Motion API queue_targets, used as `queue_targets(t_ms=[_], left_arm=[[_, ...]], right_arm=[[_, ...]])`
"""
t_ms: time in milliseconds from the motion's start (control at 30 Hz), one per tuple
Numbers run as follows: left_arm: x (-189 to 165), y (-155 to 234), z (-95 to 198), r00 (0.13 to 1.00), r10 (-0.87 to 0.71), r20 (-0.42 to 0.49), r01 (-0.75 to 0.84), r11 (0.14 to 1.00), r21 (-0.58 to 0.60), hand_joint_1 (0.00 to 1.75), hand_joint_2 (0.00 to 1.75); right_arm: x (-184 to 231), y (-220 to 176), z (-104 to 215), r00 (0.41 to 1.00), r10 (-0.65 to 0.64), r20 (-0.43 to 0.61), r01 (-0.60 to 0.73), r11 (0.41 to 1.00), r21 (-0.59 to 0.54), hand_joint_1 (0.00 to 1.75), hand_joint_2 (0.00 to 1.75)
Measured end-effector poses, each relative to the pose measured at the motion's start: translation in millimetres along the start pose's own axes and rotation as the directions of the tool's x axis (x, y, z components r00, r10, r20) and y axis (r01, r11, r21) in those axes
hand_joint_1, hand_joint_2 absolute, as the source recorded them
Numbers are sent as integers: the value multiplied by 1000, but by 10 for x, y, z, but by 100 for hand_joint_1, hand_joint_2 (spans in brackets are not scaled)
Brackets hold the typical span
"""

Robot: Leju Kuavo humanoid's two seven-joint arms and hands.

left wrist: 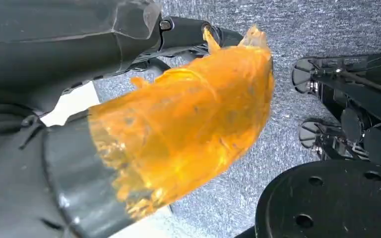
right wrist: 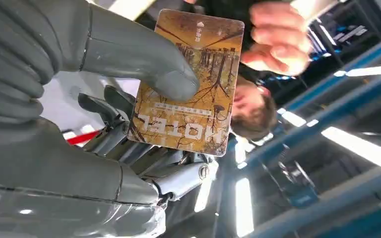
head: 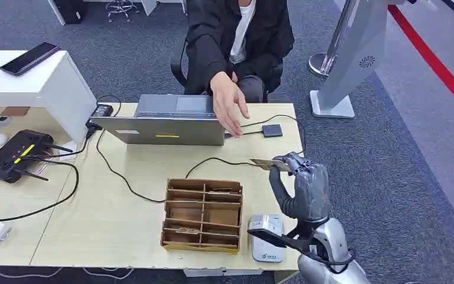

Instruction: Pass the card to the sensor for recognition and then transmit it.

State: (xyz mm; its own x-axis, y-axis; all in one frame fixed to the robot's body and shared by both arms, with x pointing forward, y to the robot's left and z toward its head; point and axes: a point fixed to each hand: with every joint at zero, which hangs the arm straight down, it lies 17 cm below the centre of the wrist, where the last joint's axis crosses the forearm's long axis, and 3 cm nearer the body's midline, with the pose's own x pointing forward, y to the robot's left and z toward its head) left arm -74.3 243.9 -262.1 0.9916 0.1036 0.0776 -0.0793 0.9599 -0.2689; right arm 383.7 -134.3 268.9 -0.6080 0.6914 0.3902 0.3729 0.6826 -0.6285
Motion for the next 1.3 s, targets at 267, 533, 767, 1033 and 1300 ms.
queue_targets(t_ms=[267,533,767,1033,1300], left_arm=[[772,291,-205,955,-295,33,265,897,353,0,0],[1891,91,-121,878,-458,141,276,724,632,0,0],[1911,-35,-154,865,-478,151,299,735,609,0,0],[1908,-53,-158,862,-484,151,306,734,607,0,0],[1902,-48,-157,865,-479,150,301,735,607,0,0]], right_arm=[[197,99,-250,998,49,39,-50,998,27,175,175],[441,254,-541,996,44,77,-49,997,56,175,175],[506,440,-641,995,35,88,-44,995,93,0,175],[558,572,-625,997,2,80,-12,992,124,0,175],[632,593,-605,995,-17,95,5,992,127,0,0]])
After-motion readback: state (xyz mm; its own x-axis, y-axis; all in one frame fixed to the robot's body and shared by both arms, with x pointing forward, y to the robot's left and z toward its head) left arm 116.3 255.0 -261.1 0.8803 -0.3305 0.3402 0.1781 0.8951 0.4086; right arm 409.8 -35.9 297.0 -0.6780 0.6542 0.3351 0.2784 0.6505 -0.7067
